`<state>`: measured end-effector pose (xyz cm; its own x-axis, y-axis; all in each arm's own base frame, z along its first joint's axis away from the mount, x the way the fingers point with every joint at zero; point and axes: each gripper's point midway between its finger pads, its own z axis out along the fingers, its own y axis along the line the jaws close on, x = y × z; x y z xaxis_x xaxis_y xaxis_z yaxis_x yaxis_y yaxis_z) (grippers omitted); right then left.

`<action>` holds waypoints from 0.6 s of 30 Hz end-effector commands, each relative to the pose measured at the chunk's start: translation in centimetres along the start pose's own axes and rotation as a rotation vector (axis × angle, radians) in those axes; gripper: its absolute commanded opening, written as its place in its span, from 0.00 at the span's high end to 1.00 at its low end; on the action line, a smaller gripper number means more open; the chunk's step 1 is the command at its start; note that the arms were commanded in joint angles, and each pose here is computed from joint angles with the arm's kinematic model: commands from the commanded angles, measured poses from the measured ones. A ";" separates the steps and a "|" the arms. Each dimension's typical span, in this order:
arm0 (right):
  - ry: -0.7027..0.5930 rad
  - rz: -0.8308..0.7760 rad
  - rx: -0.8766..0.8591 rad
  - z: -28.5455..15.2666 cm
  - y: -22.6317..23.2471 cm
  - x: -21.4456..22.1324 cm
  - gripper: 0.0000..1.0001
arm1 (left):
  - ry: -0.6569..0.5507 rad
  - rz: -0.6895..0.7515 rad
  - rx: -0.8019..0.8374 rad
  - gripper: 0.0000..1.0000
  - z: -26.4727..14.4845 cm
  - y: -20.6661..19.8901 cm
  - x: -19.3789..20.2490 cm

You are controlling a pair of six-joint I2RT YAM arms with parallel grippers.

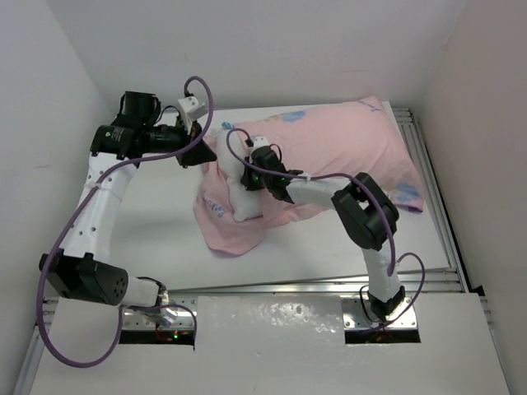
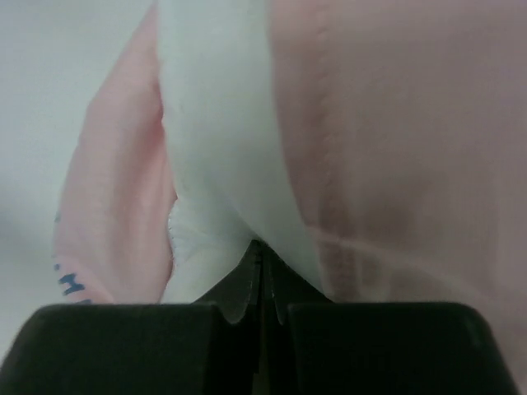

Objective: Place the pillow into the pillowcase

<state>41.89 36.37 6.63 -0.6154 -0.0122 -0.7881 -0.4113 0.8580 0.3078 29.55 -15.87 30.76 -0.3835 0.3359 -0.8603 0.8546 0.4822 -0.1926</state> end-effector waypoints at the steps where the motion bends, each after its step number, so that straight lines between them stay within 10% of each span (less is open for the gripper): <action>1: 0.107 0.008 0.143 1.8 -4.0 6.1 1.00 | -0.108 -0.001 0.062 1.00 -0.6 -1.4 -3.0; 6: 0.082 0.041 -0.007 1.2 -1.1 5.3 1.00 | 0.165 -0.186 -0.197 0.97 2.6 5.1 8.0; 10: 0.061 0.094 -0.090 0.4 0.6 4.9 1.00 | 0.156 -0.339 -0.254 0.45 5.9 6.8 13.1; 18: 0.030 0.113 -0.137 -1.1 1.4 4.5 1.00 | 0.138 -0.288 -0.527 0.35 10.2 11.7 14.1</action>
<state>39.49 37.97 6.21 -0.6209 0.0985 -0.7777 -0.4517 0.7658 0.4576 32.17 -13.38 9.32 -0.7468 0.2813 -0.6027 0.4982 0.8369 -0.2268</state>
